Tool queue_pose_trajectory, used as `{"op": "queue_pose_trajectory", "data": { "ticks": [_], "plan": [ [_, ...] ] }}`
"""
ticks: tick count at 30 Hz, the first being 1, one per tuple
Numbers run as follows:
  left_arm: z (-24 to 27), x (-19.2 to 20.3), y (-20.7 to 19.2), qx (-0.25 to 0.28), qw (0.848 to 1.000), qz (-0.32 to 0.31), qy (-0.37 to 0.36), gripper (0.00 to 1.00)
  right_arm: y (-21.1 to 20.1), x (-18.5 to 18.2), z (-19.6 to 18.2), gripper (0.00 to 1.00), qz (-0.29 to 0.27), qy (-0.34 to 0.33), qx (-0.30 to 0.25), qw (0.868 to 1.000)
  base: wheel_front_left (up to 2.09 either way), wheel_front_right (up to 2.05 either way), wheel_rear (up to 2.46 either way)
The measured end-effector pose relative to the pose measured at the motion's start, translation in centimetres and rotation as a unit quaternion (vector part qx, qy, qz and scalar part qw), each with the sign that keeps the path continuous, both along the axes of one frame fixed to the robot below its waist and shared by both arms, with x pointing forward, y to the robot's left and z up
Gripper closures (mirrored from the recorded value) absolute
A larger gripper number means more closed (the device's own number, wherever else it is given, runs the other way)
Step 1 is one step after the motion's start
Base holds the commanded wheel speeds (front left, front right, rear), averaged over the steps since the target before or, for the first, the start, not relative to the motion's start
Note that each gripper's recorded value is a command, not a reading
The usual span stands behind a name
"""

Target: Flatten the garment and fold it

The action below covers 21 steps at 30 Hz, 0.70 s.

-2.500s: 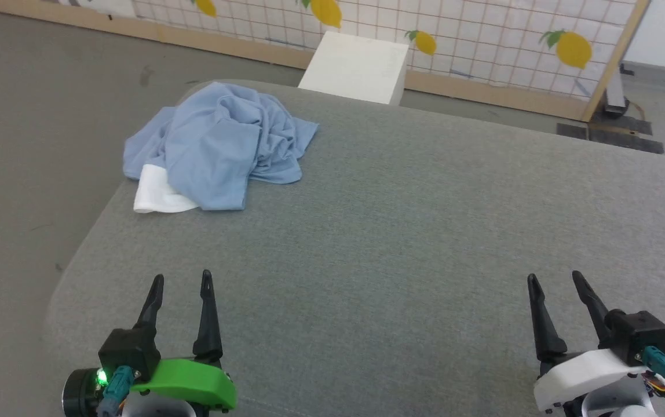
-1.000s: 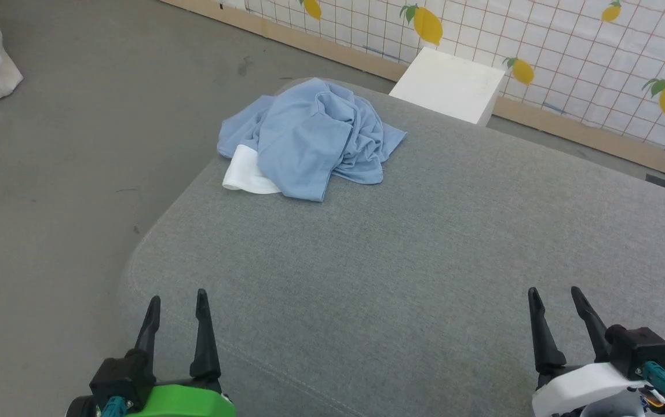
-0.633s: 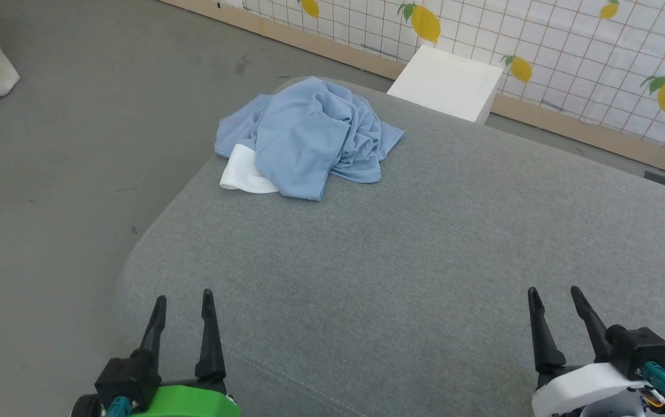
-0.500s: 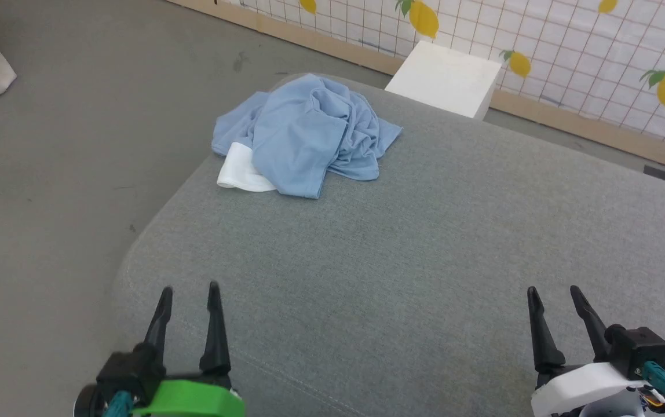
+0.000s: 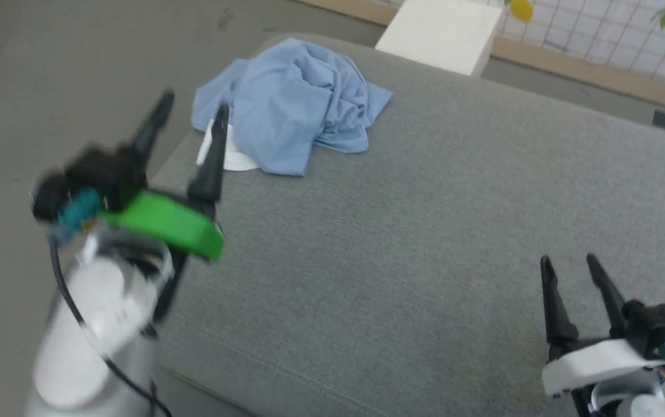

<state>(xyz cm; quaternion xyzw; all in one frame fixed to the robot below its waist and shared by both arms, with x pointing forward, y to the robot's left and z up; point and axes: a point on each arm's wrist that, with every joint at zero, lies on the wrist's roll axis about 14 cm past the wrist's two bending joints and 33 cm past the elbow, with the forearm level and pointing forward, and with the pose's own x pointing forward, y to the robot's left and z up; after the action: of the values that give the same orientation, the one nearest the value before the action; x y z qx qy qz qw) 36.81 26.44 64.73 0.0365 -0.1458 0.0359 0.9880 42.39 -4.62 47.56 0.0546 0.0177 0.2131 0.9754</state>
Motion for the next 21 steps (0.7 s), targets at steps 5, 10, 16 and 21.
{"op": "queue_pose_trajectory", "data": {
  "ticks": [5, 10, 16, 21],
  "plan": [
    [2.1, 4.5, 0.9, 0.012, 1.0, -0.011, 0.023, 0.0, -0.6, 1.4, 1.2, 0.0, -0.01, -0.017, 0.002, 1.0, 0.0, 0.0, 0.0],
    [1.1, 8.3, 2.7, -0.006, 0.997, 0.0, 0.071, 0.0, -1.5, 1.9, 1.4, 0.0, -0.022, -0.018, 0.001, 1.0, 0.0, 0.0, 0.0],
    [-2.2, 12.0, 4.6, -0.007, 0.991, 0.019, 0.134, 0.0, -2.5, 3.0, 2.5, 0.0, -0.036, -0.037, -0.001, 0.999, 0.0, 0.0, 0.0],
    [-6.1, 14.7, 5.0, -0.01, 0.982, 0.021, 0.187, 0.0, -3.3, 3.9, 2.2, 0.0, -0.043, -0.038, -0.011, 0.998, 0.0, 0.0, 0.0]
  ]
}}
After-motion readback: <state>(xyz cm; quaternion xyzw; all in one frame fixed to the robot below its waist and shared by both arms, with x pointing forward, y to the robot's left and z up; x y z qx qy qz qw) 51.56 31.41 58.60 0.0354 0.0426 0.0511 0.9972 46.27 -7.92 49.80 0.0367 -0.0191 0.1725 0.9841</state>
